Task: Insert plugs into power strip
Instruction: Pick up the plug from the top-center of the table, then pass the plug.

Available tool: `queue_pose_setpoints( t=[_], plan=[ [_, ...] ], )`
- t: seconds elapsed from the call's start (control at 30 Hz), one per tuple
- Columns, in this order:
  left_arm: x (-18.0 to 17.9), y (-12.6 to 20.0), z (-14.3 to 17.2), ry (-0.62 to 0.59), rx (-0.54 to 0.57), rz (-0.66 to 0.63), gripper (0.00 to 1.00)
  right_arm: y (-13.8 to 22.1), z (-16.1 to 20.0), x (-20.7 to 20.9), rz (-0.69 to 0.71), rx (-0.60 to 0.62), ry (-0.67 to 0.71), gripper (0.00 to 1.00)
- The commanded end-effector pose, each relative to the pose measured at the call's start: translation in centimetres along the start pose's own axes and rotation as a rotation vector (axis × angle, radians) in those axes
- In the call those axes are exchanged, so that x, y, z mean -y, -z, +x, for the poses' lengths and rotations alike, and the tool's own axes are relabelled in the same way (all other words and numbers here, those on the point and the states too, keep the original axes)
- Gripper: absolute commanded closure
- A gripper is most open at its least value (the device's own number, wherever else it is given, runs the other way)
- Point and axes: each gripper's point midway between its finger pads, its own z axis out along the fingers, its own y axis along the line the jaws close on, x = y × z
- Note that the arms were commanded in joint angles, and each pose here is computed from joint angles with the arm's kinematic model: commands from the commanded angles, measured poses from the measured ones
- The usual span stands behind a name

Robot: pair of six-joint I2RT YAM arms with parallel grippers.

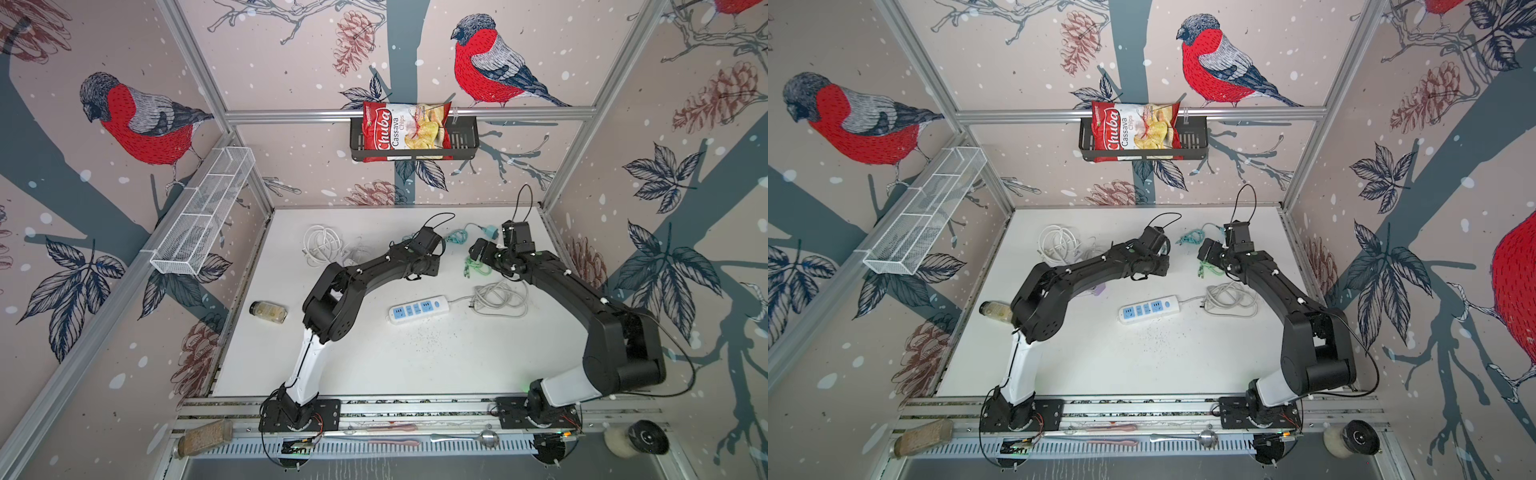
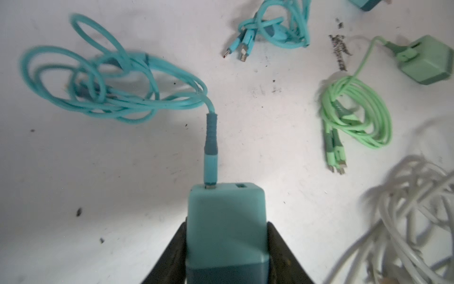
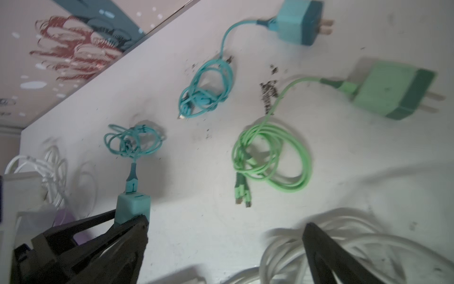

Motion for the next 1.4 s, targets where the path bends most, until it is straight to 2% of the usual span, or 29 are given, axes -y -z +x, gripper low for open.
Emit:
queue_pose_setpoints(
  t=[0.0,0.3,0.53,0.73,0.9,1.13,1.37],
  plan=[
    [1.1,2.9,-2.0,-0.098,0.127,0.041,0.81,0.4,1.5,-3.2,-0.133,-0.057,0.054,0.0],
    [0.6,9.1,-0.4,-0.184,0.302,0.119,0.81,3.6,3.2,-10.1,-0.407,-0.113,0.013,0.0],
    [0.9,11.3,1.1,-0.215,0.403,0.206,0.82,5.6,4.3,-13.5,-0.557,-0.183,-0.004,0.02],
    [1.2,13.1,1.2,-0.236,0.497,0.254,0.83,4.8,5.5,-15.3,-0.574,-0.245,0.037,0.09],
    [1.7,13.7,1.0,-0.256,0.518,0.281,0.85,3.4,6.9,-16.6,-0.57,-0.306,0.103,0.16],
    [1.4,14.2,1.4,-0.257,0.539,0.283,0.87,2.5,7.6,-17.4,-0.59,-0.338,0.129,0.34],
    [1.3,13.9,1.7,-0.269,0.54,0.272,0.88,3.0,8.6,-18.0,-0.609,-0.357,0.174,0.39]
  ],
)
